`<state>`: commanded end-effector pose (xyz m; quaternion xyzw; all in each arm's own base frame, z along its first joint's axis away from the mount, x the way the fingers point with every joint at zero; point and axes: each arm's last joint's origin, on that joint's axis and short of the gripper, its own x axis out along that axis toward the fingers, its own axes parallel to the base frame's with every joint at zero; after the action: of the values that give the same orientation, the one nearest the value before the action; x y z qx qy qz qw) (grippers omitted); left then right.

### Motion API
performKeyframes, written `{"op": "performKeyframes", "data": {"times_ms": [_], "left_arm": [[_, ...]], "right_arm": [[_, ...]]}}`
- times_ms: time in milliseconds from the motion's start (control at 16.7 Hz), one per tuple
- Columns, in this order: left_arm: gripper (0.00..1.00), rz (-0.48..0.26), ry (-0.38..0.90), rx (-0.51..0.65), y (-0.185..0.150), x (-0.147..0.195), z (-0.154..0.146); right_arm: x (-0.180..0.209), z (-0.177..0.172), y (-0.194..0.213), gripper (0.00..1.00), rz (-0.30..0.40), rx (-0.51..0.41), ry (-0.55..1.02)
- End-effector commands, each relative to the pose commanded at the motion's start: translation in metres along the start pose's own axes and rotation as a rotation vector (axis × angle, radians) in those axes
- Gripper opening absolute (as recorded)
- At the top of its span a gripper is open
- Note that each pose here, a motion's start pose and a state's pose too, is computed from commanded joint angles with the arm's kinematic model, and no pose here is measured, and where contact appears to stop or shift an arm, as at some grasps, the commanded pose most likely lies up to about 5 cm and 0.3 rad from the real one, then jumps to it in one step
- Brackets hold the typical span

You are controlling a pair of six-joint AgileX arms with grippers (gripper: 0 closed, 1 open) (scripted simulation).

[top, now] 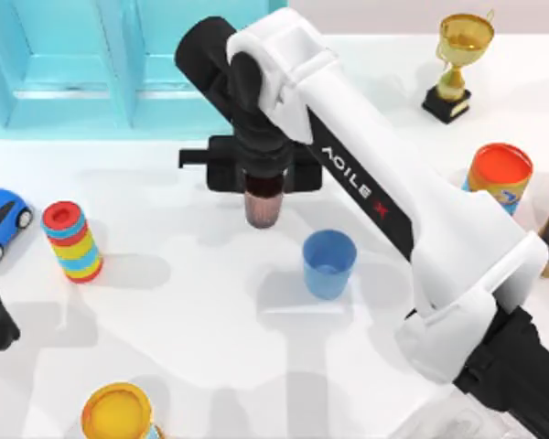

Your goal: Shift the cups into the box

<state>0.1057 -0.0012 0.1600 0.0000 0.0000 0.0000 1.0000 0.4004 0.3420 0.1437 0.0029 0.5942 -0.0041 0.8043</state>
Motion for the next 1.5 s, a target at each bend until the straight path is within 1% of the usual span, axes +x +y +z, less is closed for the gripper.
{"op": "performKeyframes", "data": {"times_ms": [180,240,840,1140,1320,1500], "left_arm": [[1.0,0.0,0.0,0.0,0.0,0.0,0.0],[1.0,0.0,0.0,0.0,0.0,0.0,0.0],[1.0,0.0,0.0,0.0,0.0,0.0,0.0],[1.0,0.0,0.0,0.0,0.0,0.0,0.0],[1.0,0.0,0.0,0.0,0.0,0.0,0.0],[1.0,0.0,0.0,0.0,0.0,0.0,0.0]], "right_arm": [[0.0,0.0,0.0,0.02,0.0,0.0,0.0],[0.0,0.0,0.0,0.0,0.0,0.0,0.0],[-0.002,0.0,0.001,0.0,0.003,-0.002,-0.002],[-0.027,0.022,-0.007,0.0,0.015,-0.002,-0.018],[-0.042,0.035,-0.02,0.0,0.005,-0.007,-0.005],[-0.055,0.039,-0.041,0.0,-0.013,-0.012,0.019]]}}
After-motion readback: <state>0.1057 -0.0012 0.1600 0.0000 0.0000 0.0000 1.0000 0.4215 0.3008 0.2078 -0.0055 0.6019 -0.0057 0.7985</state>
